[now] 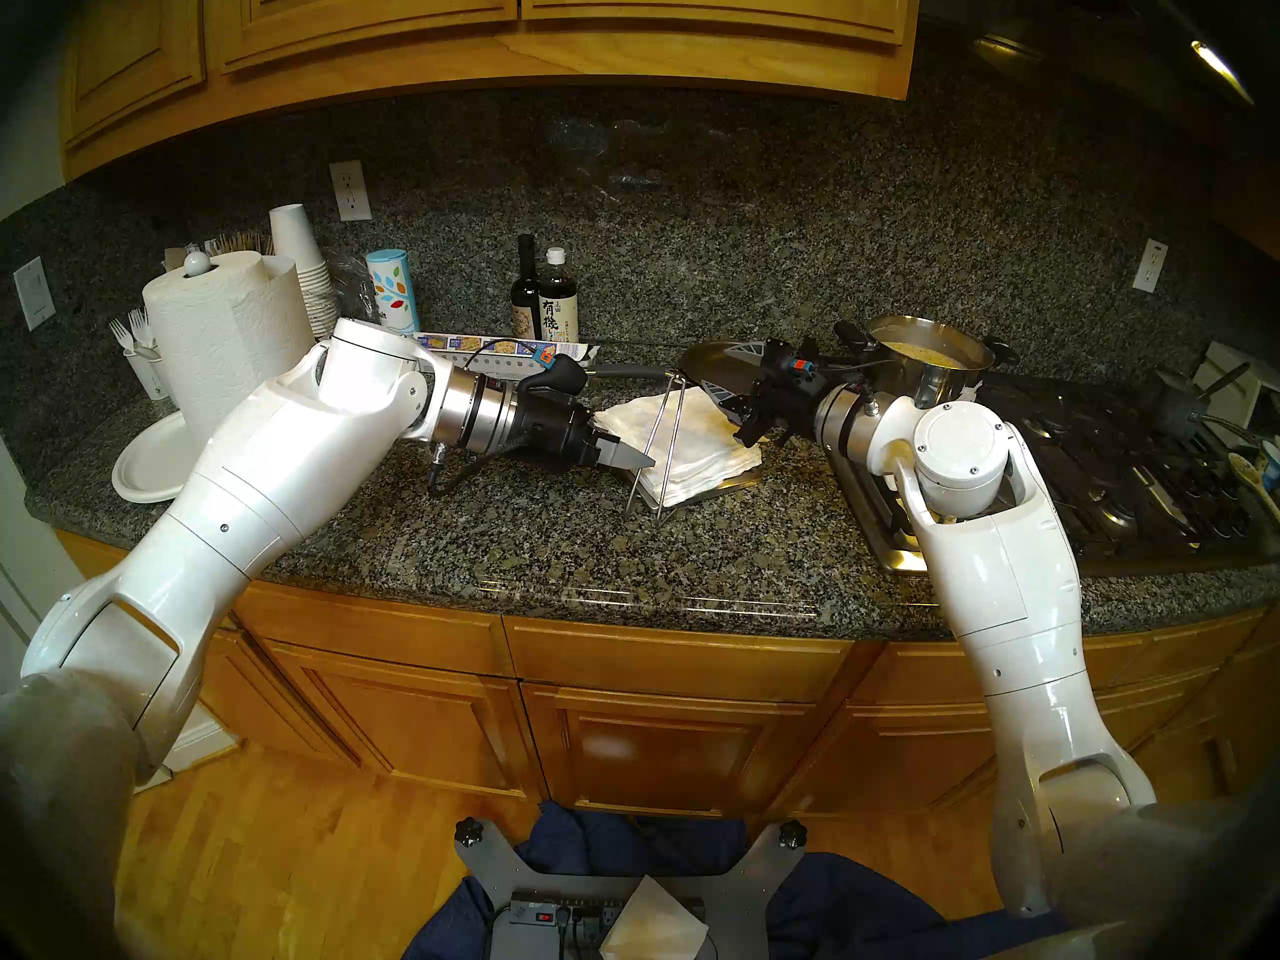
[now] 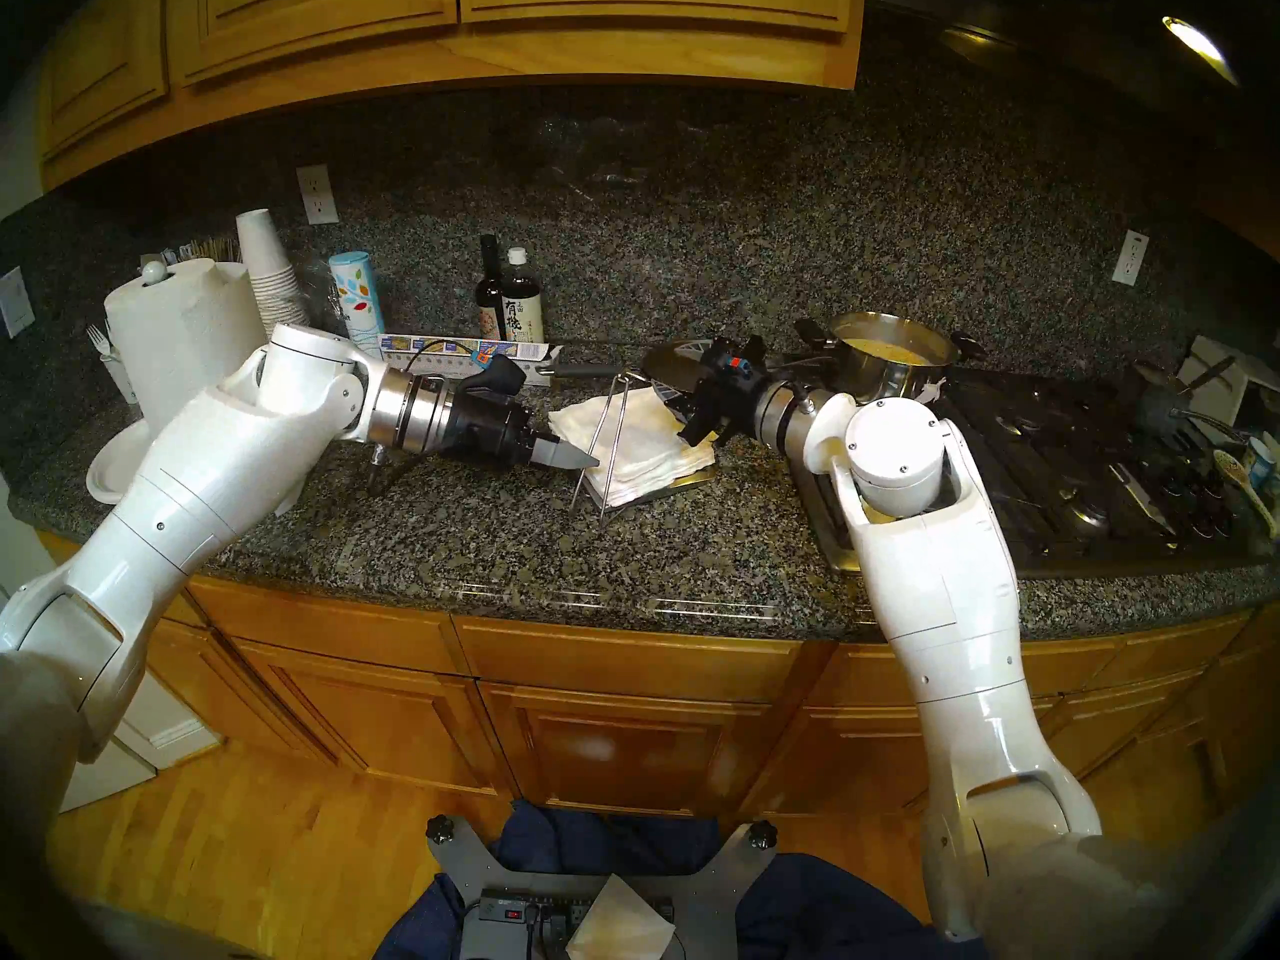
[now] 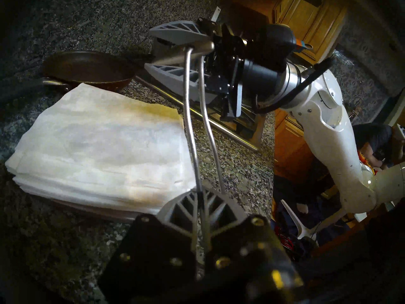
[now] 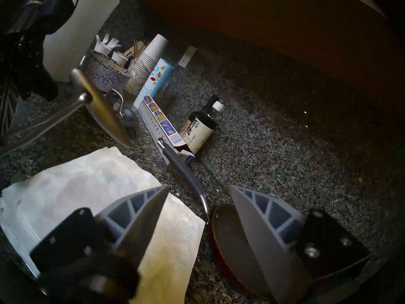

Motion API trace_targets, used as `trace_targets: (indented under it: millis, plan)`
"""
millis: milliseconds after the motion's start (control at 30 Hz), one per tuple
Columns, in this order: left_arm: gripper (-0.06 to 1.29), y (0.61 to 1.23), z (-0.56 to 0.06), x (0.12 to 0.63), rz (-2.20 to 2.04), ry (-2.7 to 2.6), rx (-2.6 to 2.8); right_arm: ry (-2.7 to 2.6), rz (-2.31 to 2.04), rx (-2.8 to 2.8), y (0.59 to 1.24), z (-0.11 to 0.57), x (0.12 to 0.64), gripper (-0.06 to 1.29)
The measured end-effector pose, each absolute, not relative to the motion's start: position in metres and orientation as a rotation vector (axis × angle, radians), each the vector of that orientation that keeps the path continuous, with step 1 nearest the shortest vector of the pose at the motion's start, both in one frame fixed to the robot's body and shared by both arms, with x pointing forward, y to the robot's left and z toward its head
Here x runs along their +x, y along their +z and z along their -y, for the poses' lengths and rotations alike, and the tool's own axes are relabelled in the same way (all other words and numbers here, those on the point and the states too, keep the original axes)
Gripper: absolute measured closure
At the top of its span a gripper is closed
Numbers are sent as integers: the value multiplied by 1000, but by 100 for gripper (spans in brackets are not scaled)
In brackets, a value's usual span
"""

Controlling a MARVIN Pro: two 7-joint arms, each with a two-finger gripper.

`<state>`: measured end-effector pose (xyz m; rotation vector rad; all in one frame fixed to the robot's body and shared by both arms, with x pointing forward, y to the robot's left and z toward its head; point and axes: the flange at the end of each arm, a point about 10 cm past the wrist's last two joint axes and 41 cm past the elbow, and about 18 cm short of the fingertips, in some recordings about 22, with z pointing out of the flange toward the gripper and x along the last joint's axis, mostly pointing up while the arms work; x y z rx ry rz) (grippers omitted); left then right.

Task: Take napkin out of napkin holder

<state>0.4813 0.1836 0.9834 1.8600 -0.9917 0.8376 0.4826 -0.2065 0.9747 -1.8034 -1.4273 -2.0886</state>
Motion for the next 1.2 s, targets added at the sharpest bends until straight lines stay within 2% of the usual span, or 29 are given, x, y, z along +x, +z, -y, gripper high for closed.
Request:
trace_targets:
  millis: [467, 767, 1067, 1200]
  plan:
    - [124, 973, -182, 461, 1053, 933, 1841, -2089, 1474, -1789, 990, 208, 482, 43]
    - [125, 964, -184, 444, 1102, 1026, 1808, -2081, 1520, -1778, 1008, 206, 482, 32]
    - [124, 962, -188, 430, 1123, 1077, 1795, -2041, 1571, -1781, 1011, 196, 484, 31]
    - [110, 963, -190, 424, 1132, 1102, 1788, -2010, 1606, -1782, 1010, 189, 485, 27]
